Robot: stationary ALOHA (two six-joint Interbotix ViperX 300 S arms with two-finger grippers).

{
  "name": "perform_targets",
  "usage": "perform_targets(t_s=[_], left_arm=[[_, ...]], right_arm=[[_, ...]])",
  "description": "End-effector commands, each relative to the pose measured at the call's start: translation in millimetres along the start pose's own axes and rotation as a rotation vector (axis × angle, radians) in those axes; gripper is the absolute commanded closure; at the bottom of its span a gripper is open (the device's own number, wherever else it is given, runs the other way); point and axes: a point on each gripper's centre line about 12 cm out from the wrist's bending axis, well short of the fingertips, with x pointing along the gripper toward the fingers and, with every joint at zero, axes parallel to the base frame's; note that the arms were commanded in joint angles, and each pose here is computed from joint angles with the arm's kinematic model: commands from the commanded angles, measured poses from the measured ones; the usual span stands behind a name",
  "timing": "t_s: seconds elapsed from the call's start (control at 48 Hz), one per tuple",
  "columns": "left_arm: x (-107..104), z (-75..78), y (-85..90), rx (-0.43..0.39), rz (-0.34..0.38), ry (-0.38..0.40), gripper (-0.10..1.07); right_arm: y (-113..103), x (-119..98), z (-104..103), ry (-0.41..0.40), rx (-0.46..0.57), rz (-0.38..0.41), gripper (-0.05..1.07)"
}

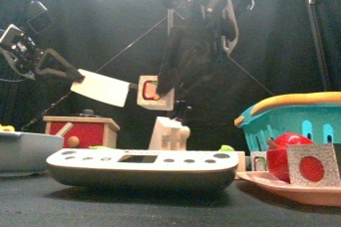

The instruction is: Place white sushi pieces on stove

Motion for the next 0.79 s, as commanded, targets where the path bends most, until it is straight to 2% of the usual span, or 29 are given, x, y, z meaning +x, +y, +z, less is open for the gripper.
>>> perform_targets(t_s=[0.0, 0.292, 0.562, 0.771], left_arm=[[2, 5.9, -0.3, 0.0, -0.001, -0.018, 0.64], [2, 5.5, -0.4, 0.0, -0.002, -0.015, 0.64], [2, 5.4, -0.4, 0.0, -0.002, -0.014, 0.64], [2, 5.4, -0.4, 0.0, -0.002, -0.014, 0.64]], right_arm=[[-2, -1, 7, -0.028, 0.029, 0.064, 0.33], [0, 15, -10, 0.003, 0.01, 0.094, 0.33], [0, 26, -16, 0.021, 0.004, 0.096, 0.32], [0, 27, -15, 0.013, -0.001, 0.109, 0.32]])
